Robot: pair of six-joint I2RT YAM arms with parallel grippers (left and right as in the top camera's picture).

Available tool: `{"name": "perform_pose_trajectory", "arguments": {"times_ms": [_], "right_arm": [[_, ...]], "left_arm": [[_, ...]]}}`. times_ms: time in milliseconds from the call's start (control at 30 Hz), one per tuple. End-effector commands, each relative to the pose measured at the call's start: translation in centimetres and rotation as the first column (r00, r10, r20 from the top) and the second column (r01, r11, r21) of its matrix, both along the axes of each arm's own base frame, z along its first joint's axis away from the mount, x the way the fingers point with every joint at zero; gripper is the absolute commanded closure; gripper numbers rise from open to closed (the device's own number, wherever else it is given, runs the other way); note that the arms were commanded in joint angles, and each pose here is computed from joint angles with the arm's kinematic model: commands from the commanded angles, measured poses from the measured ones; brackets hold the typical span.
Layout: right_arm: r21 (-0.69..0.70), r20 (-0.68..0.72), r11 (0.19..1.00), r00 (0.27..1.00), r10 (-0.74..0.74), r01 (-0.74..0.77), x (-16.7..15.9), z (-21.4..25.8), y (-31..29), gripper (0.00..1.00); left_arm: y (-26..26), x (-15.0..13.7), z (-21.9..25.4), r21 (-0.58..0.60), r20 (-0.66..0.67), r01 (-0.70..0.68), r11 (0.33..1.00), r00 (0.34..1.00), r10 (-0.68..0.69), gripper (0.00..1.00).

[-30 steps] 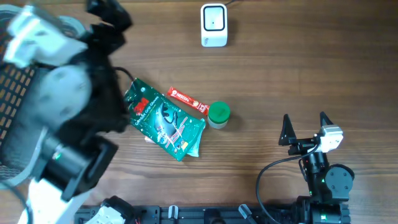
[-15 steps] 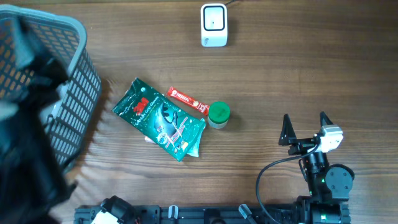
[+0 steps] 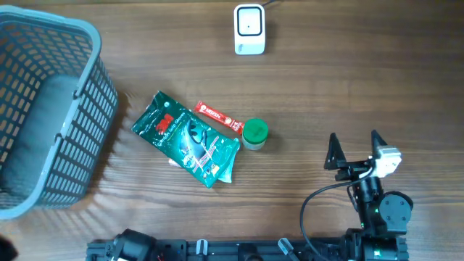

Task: Scan the item barcode
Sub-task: 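Move the right gripper over the green-lidded jar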

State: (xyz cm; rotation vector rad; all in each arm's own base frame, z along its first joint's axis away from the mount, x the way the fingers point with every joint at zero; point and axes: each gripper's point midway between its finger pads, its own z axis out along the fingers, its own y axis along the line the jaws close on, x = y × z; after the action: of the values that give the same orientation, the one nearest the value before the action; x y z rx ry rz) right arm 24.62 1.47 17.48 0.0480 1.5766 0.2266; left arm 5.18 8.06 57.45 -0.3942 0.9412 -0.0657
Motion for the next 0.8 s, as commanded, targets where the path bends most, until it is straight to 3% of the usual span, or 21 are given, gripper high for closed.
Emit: {"name": "perform_pose_trajectory", "arguments": {"times_ms": [0, 133, 200, 267, 433, 533, 600, 700, 767], "right_arm": [[0.420, -0.051, 0.893, 0.979, 0.200, -0.160, -0.6, -0.1, 3.2, 0.00], [0.531, -0.099, 0.761, 0.864, 0.493, -0.373, -2.6, -0.9, 8.0, 0.00], [0.585, -0.115, 0.731, 0.857, 0.503, -0.350, -2.6, -1.2, 8.1, 0.00], [0.686, -0.130, 0.659, 0.840, 0.527, -0.307, -2.8, -1.3, 8.3, 0.00], [0.663, -0.118, 0.613, 0.748, 0.653, -0.430, -4.6, -0.9, 10.4, 0.01], [0.654, -0.112, 0.625, 0.763, 0.637, -0.426, -4.7, 1.5, 10.2, 0.00], [0.638, -0.170, 0.675, 0.786, 0.594, -0.372, -4.5, 2.9, 9.5, 0.00], [0.588, -0.346, 0.781, 0.808, 0.478, -0.211, -4.3, 3.5, 7.8, 0.01], [0.537, -0.521, 0.843, 0.784, 0.338, -0.007, -4.1, 4.0, 5.5, 0.00]], "left_arm": [[-1.7, -3.7, 0.0, 0.078, 0.079, 0.017, 0.997, 0.997, -0.024, 0.00], [-2.3, -7.0, -0.5, 0.065, 0.130, -0.066, 0.996, 0.990, 0.057, 0.00], [-2.9, -7.4, -1.2, 0.071, 0.118, -0.073, 0.995, 0.991, 0.064, 0.00], [-3.8, -8.9, -1.6, 0.114, 0.148, 0.010, 0.993, 0.989, -0.027, 0.00], [-1.8, -13.6, -2.7, 0.051, 0.251, -0.020, 0.998, 0.968, 0.006, 0.00], [-0.7, -14.4, -2.6, 0.003, 0.270, -0.048, 0.999, 0.962, 0.045, 0.00], [-0.5, -14.4, -2.7, -0.005, 0.265, -0.056, 0.998, 0.963, 0.055, 0.00], [0.2, -14.1, -3.4, -0.049, 0.241, -0.080, 0.996, 0.966, 0.089, 0.00], [0.5, -13.9, -3.4, -0.098, 0.263, -0.059, 0.993, 0.961, 0.083, 0.00]]}}
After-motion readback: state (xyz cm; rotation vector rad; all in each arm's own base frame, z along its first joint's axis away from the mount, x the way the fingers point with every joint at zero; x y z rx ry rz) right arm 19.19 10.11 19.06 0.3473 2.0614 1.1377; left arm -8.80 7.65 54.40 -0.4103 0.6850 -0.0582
